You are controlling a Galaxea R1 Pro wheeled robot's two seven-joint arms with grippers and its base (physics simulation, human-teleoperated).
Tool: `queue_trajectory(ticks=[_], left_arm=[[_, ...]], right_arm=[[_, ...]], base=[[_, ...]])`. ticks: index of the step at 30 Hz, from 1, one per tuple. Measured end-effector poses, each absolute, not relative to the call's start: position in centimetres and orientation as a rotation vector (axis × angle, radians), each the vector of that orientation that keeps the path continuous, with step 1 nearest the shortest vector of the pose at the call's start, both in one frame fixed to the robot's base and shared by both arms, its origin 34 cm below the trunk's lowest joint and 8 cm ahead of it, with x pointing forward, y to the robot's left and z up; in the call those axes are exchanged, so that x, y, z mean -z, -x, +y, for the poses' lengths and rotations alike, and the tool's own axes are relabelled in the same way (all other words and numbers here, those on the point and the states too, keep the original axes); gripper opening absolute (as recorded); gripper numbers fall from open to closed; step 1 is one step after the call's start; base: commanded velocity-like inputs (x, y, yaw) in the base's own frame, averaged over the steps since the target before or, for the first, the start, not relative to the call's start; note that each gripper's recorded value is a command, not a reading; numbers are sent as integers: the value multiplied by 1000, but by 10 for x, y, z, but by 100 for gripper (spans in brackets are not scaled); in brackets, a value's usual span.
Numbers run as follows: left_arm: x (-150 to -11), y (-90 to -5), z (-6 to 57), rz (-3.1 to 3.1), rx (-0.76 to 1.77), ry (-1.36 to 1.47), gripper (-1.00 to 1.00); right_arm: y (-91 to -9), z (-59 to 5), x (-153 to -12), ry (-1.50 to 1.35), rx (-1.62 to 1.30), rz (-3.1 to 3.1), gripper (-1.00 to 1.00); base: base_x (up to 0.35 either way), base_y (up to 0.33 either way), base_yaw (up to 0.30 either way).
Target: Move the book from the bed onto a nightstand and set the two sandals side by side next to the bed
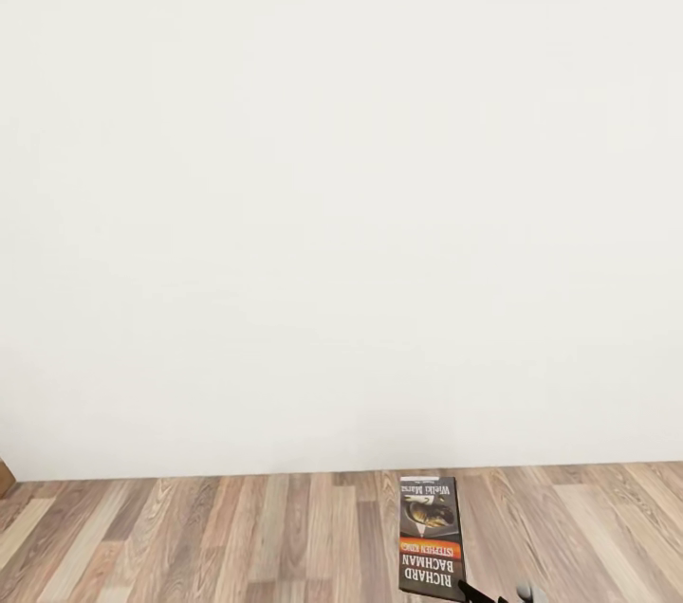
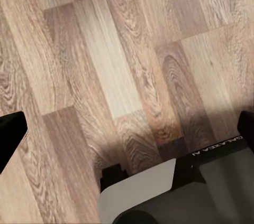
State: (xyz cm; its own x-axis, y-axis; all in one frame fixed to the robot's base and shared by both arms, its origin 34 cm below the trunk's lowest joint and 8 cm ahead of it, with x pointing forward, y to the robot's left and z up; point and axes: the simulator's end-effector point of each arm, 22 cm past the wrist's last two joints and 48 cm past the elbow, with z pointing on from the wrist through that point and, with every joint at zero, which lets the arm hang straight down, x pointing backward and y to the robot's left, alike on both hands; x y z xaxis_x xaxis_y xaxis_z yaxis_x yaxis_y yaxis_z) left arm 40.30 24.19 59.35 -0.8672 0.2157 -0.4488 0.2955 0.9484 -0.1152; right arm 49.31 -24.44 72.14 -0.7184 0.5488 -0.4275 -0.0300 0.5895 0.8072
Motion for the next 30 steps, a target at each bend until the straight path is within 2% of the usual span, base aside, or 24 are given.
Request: queue_trajectory(ticks=[30], left_arm=[[-593, -402, 242, 2661, 250, -370, 100]], right_arm=[[-493, -245, -721, -409, -1104, 2144, -100]], base=[[326, 0, 0]])
